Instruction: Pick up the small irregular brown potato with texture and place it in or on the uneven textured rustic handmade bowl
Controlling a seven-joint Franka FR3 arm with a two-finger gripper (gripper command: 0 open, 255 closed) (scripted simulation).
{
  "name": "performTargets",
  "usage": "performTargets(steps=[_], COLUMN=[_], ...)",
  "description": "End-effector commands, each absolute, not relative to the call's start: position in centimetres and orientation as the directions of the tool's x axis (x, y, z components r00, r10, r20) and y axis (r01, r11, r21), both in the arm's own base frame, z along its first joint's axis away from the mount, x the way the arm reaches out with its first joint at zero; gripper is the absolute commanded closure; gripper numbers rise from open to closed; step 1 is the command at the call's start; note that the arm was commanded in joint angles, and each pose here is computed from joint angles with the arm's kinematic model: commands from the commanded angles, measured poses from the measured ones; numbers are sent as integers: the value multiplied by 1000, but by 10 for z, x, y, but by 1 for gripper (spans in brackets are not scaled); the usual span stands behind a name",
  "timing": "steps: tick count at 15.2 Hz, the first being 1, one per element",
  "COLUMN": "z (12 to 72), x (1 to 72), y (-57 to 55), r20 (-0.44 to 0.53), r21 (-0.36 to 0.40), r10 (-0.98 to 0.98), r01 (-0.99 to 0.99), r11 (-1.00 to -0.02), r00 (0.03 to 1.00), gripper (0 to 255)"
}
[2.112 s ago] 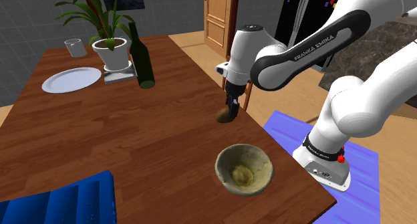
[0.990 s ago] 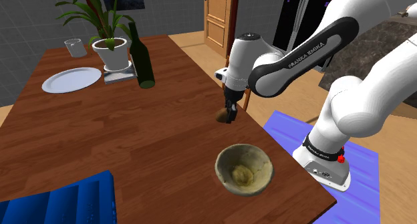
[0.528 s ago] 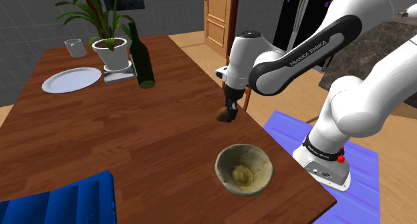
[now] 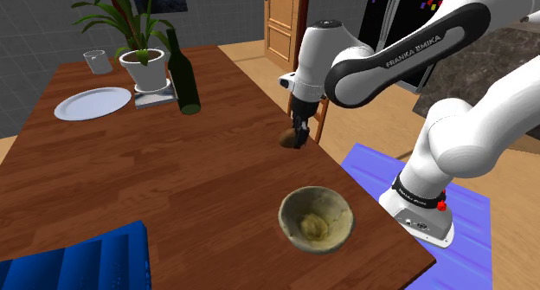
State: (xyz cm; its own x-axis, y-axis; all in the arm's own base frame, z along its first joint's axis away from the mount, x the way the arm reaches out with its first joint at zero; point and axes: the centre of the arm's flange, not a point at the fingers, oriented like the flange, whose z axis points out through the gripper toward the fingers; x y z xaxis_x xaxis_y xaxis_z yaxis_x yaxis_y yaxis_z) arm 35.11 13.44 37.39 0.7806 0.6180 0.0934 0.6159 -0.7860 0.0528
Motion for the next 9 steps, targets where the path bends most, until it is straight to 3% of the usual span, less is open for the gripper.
performTargets(steps=[1, 9], z=[384, 426], x=[350, 350], y=[135, 135], r20=[92, 92], r21=[53, 53], r10=[618, 618], r01=[616, 616], r11=[-786, -786], r00=[781, 781], gripper=[255, 255])
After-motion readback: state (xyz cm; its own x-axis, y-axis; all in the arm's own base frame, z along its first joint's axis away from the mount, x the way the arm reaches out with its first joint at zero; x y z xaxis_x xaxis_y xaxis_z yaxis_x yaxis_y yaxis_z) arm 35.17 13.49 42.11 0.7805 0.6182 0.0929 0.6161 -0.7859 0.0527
